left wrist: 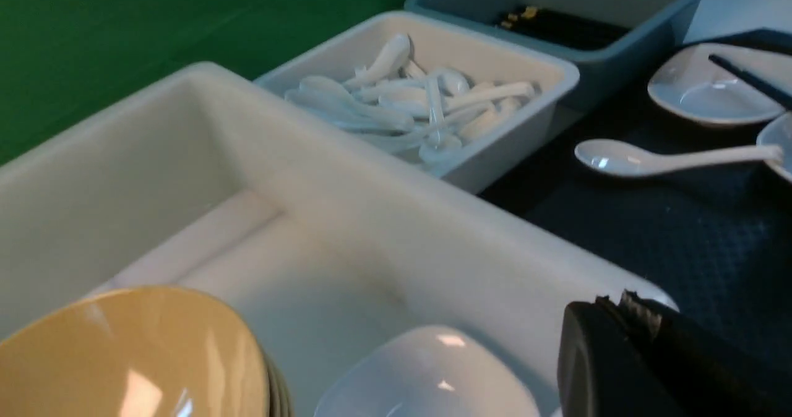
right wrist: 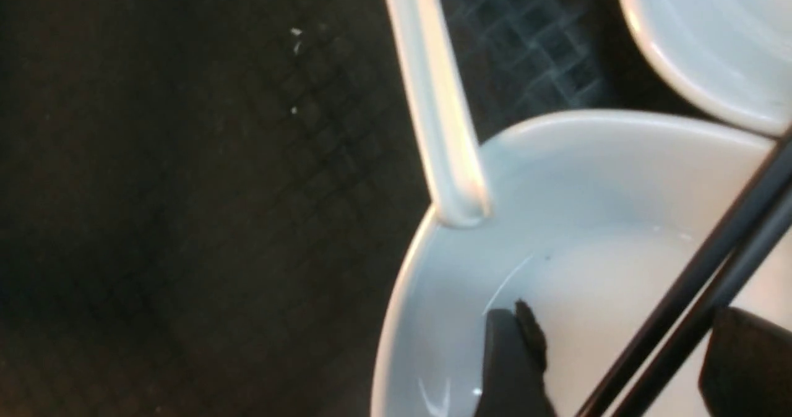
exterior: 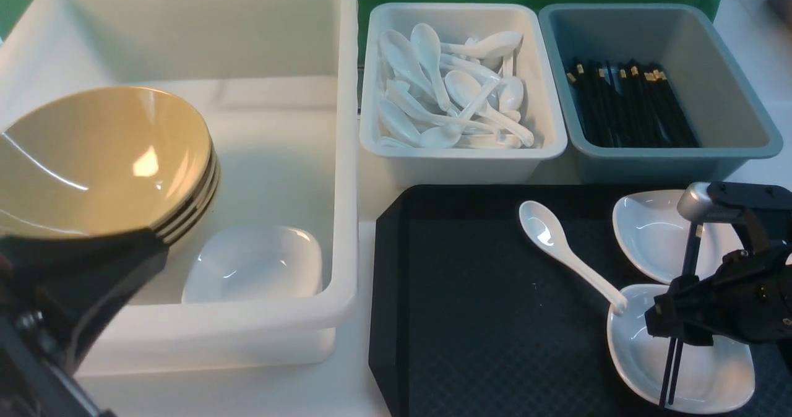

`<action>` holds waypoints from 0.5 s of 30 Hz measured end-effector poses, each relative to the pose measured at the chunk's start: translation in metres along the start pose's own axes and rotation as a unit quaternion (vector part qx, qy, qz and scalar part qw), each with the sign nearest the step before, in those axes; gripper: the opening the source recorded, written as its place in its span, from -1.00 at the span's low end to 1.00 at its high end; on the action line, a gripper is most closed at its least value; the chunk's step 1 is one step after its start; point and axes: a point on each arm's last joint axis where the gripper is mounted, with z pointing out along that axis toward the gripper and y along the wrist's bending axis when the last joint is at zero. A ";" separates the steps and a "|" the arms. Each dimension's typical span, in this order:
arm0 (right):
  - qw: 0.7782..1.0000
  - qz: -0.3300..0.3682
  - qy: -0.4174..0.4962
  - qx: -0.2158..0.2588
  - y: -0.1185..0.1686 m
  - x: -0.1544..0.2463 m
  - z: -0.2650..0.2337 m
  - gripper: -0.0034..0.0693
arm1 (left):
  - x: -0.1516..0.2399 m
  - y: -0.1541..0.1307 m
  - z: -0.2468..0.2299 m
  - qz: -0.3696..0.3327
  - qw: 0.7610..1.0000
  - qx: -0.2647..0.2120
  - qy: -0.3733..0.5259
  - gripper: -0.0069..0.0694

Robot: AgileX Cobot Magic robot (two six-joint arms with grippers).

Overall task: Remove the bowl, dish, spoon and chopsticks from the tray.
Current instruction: Use the right arm to grab the chopsticks

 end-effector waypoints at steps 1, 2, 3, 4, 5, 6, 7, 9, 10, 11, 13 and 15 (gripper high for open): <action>1.000 0.004 0.000 0.002 0.000 0.000 0.001 0.27 | 0.007 -0.003 0.000 -0.001 1.000 -0.003 0.003 -0.85; 1.000 0.010 0.002 0.005 -0.001 0.000 0.002 0.27 | 0.014 -0.005 -0.001 -0.002 1.000 -0.005 0.005 -0.85; 1.000 0.012 0.004 0.007 -0.002 0.000 0.004 0.27 | 0.020 -0.006 0.000 -0.004 1.000 -0.008 0.006 -0.85; 1.000 0.015 0.007 0.010 -0.003 0.000 0.007 0.27 | 0.025 -0.007 0.001 -0.005 1.000 -0.010 0.006 -0.85; 1.000 0.016 0.010 0.013 -0.004 -0.001 0.011 0.26 | 0.030 -0.007 0.002 -0.008 1.000 -0.018 0.007 -0.85; 1.000 0.017 0.013 0.015 -0.005 -0.001 0.014 0.24 | 0.034 -0.007 0.003 -0.013 0.999 -0.029 0.006 -0.85; 1.000 0.018 0.015 0.017 -0.006 -0.002 0.018 0.17 | 0.040 -0.006 0.006 -0.020 0.999 -0.043 0.003 -0.85; 0.999 0.019 0.014 0.021 -0.007 -0.003 0.022 0.01 | 0.044 -0.004 0.008 -0.030 0.998 -0.061 -0.003 -0.85; 0.999 0.018 0.015 0.022 -0.008 -0.003 0.023 -0.01 | 0.045 -0.004 0.008 -0.033 0.997 -0.062 -0.005 -0.85; 1.000 0.016 0.014 0.023 -0.008 -0.004 0.024 -0.17 | 0.045 -0.002 0.008 -0.037 0.997 -0.072 -0.010 -0.85; 1.000 0.011 0.013 0.023 -0.008 -0.004 0.024 -0.35 | 0.045 -0.001 0.008 -0.042 0.996 -0.078 -0.014 -0.84; 1.000 -0.003 0.012 0.022 -0.008 -0.004 0.023 -0.64 | 0.045 -0.001 0.008 -0.044 0.995 -0.082 -0.018 -0.84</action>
